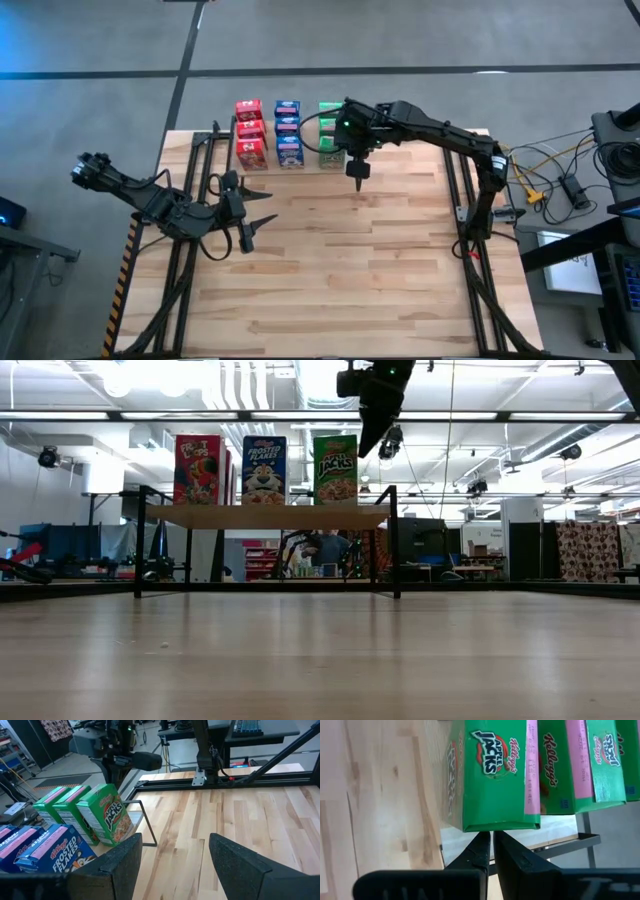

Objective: Stack cereal on shelf
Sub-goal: Put the green cereal box on the shelf aligned with the green cereal boxes

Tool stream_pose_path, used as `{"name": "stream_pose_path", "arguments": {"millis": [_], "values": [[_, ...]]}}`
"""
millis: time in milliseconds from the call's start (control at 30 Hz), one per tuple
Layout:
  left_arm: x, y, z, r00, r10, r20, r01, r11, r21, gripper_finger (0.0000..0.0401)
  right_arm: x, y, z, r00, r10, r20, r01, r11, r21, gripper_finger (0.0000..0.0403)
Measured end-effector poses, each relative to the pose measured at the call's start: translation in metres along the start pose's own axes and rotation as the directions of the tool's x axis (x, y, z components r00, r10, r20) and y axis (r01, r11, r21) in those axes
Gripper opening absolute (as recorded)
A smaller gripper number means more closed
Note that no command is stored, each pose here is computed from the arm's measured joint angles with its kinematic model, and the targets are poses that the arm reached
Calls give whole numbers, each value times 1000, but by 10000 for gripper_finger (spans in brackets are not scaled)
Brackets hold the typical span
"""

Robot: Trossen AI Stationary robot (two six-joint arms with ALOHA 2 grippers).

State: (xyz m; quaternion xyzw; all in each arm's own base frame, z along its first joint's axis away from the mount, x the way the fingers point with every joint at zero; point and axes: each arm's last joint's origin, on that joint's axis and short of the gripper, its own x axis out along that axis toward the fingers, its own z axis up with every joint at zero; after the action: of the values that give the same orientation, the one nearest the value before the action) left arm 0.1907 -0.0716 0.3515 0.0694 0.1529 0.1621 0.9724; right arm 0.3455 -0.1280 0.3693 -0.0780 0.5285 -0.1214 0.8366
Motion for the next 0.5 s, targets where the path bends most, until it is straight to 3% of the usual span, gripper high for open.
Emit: {"name": "stream_pose_path", "arguments": {"millis": [500], "values": [[0, 0, -3, 1000, 2, -23, -1, 1000, 27, 215, -3, 0, 0, 1000, -4, 12, 4, 1000, 1, 12]]}}
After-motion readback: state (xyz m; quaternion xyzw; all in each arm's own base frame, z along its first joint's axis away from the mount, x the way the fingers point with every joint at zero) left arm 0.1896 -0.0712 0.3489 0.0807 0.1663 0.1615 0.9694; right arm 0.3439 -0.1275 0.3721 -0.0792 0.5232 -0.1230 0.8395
